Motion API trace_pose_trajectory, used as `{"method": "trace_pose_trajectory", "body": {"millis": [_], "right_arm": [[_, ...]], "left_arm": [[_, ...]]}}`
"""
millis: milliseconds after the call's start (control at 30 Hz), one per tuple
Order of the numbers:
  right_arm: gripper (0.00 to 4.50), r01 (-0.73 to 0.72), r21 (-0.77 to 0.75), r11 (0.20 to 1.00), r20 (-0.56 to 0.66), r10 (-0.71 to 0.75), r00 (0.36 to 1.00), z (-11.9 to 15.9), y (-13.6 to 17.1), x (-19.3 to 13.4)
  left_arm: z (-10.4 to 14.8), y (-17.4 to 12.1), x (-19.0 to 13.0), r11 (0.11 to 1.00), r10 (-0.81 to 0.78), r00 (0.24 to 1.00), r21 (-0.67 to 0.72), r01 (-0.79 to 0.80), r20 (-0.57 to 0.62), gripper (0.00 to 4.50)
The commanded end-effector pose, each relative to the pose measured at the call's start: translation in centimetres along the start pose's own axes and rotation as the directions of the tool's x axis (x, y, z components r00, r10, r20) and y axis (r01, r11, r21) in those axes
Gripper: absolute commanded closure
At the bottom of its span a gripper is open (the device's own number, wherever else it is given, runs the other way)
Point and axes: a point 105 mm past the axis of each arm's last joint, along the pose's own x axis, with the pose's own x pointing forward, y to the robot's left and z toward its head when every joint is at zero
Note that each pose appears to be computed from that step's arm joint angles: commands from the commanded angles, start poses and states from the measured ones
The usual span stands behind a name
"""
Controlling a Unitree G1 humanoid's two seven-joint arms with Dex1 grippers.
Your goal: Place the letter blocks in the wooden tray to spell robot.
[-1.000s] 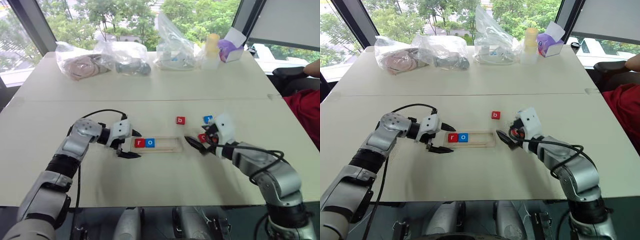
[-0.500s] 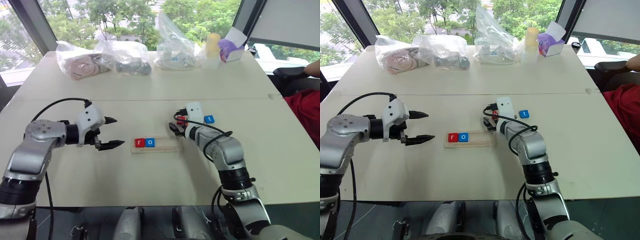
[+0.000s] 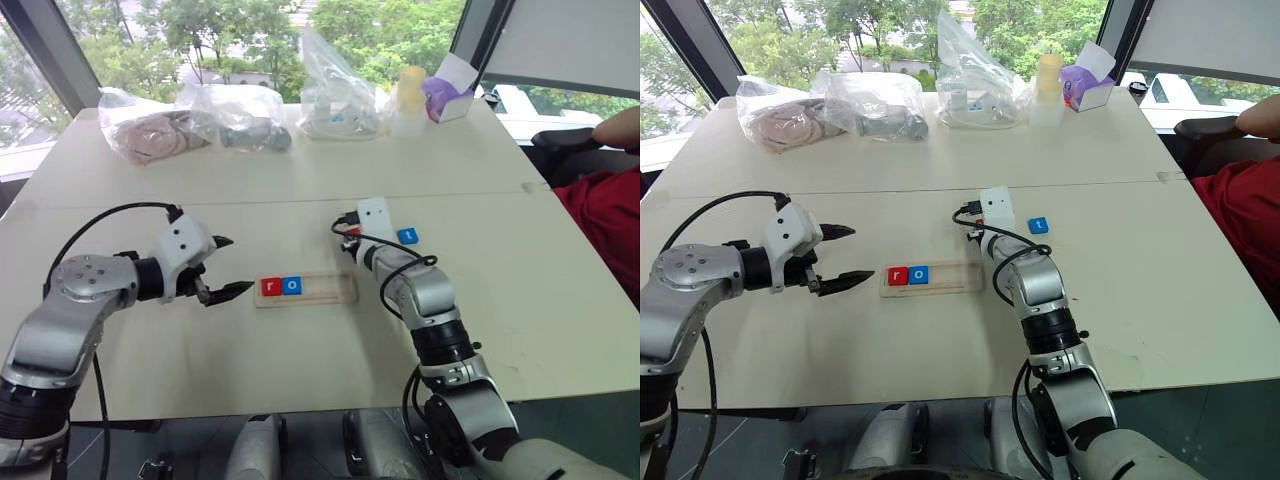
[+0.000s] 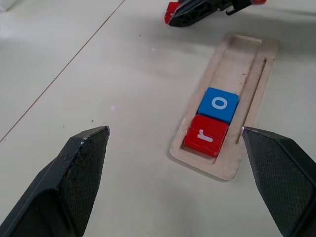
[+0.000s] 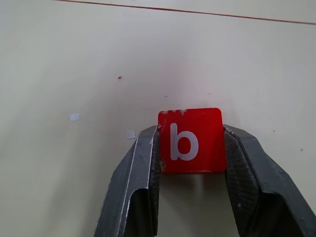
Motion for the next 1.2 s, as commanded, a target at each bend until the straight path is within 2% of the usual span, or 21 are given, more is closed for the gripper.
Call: {"method": "trace_pose_trajectory", "body": {"millis": [33,100,200,300,400,533,700,733,767,900,967,1067,1133,1200], "right_arm": [[3.32,0.068,-0.133,0.989,0.151,-0.048,0.987,2.0,-2.7,-1.6],[3.32,0.080,-0.081,0.993,0.224,-0.060,0.973,2.7,-4.3,-3.7],[3.32,0.126,-0.039,0.991,0.248,-0.112,0.962,2.6,-6.3,-6.8],[3.32,0.228,0.100,0.968,0.171,-0.243,0.955,0.3,-8.5,-10.2],[3.32,0.319,0.204,0.925,0.060,-0.337,0.939,-2.4,-9.4,-12.4],[3.32,0.389,0.250,0.887,-0.069,-0.384,0.921,-5.4,-9.2,-13.1],[3.32,0.384,0.312,0.869,-0.130,-0.361,0.923,-6.3,-8.2,-12.2],[2.30,0.384,0.310,0.870,-0.141,-0.357,0.923,-6.5,-8.1,-12.1],[1.98,0.385,0.309,0.870,-0.150,-0.355,0.923,-6.6,-8.1,-12.1],[0.02,0.389,0.265,0.882,-0.142,-0.364,0.921,-6.2,-8.9,-12.6],[0.02,0.384,0.217,0.897,-0.069,-0.379,0.923,-4.5,-10.0,-13.2],[0.02,0.267,0.132,0.955,0.121,-0.283,0.951,-0.6,-12.0,-13.1],[0.02,0.127,0.029,0.991,0.169,-0.131,0.977,0.7,-12.0,-12.6],[0.02,-0.041,-0.158,0.987,0.163,0.067,0.984,1.0,-12.6,-12.3]], "left_arm": [[1.7,-0.9,0.7,0.997,-0.065,0.997,0.053,0.063,0.047,0.00],[2.2,-2.3,1.5,0.989,-0.140,0.988,0.060,0.136,0.066,0.00],[2.8,-3.9,2.5,0.974,-0.222,0.970,0.065,0.217,0.094,0.00],[3.1,-4.4,3.6,0.964,-0.262,0.958,0.065,0.256,0.115,0.00],[3.2,-4.5,4.3,0.956,-0.293,0.949,0.071,0.286,0.119,0.00],[3.4,-4.5,4.9,0.944,-0.328,0.937,0.086,0.319,0.122,0.00],[3.4,-4.4,5.6,0.933,-0.355,0.928,0.107,0.343,0.115,0.00],[3.4,-4.3,5.6,0.933,-0.354,0.928,0.108,0.343,0.114,0.00],[3.4,-4.3,5.7,0.933,-0.354,0.928,0.109,0.342,0.113,0.00],[3.1,-4.0,5.5,0.934,-0.351,0.930,0.105,0.340,0.107,0.00],[2.9,-3.8,5.2,0.937,-0.344,0.933,0.097,0.334,0.103,0.00],[3.0,-3.1,4.5,0.942,-0.336,0.934,0.058,0.331,0.122,0.00],[3.1,-2.9,4.3,0.942,-0.334,0.935,0.068,0.328,0.122,0.00],[3.1,-3.1,4.1,0.932,-0.360,0.926,0.081,0.352,0.112,0.00]]}}
